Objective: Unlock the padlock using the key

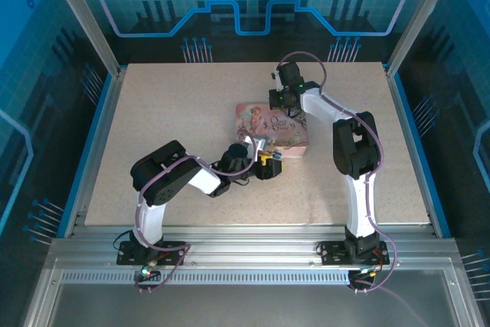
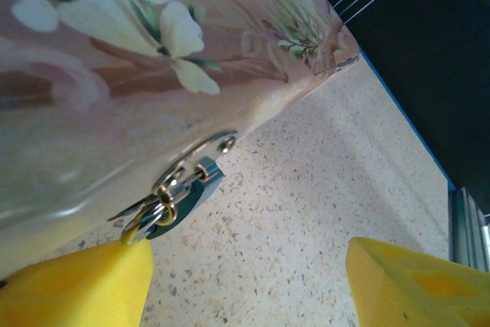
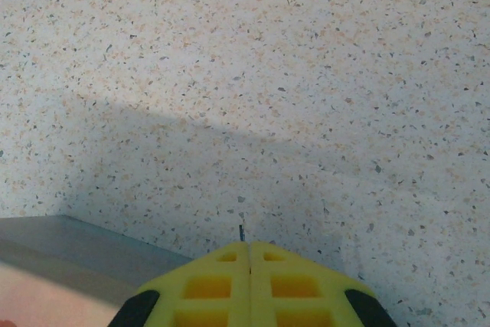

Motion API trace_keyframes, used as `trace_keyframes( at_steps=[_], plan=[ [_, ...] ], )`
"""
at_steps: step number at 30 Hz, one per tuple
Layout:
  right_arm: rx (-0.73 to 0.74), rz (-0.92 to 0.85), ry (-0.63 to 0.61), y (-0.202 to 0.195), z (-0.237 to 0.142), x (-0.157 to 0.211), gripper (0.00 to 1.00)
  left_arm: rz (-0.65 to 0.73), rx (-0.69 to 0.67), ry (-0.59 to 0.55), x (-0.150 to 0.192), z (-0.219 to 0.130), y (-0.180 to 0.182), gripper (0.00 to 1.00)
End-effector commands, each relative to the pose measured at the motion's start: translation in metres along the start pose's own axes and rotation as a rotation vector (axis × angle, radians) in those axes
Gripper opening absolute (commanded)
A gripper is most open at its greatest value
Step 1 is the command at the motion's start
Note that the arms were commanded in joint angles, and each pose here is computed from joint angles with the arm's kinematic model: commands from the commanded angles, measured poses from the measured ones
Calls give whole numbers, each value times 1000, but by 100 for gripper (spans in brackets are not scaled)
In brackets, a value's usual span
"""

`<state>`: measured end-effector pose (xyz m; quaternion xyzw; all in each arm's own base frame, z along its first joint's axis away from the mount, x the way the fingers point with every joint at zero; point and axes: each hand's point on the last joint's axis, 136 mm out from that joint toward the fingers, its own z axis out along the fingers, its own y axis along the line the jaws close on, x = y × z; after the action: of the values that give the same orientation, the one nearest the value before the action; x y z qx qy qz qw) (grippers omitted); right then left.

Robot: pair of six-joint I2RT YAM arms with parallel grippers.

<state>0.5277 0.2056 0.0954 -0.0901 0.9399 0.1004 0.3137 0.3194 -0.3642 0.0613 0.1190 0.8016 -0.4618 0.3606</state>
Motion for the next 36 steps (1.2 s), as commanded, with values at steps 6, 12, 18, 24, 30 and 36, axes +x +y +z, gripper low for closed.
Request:
trace_keyframes(
  at_steps=[6,12,18,24,30,36],
  plan=[
    [-44,-17,145,17,-4,42,0,58,-228,-91,-17,-1,20,74],
    [-53,-14,144,18,-3,43,0,37,-253,-103,-20,6,21,77],
    [-55,-16,140,19,-4,42,0,30,-404,-148,-28,-8,41,77],
    [-63,-17,135,21,-4,41,0,59,-428,-183,-35,-26,40,80],
    [-62,-12,134,20,-4,41,0,83,-413,-185,-38,-30,35,81],
    [-61,-19,132,21,-6,40,0,61,-356,-190,-43,-49,25,83]
  ],
)
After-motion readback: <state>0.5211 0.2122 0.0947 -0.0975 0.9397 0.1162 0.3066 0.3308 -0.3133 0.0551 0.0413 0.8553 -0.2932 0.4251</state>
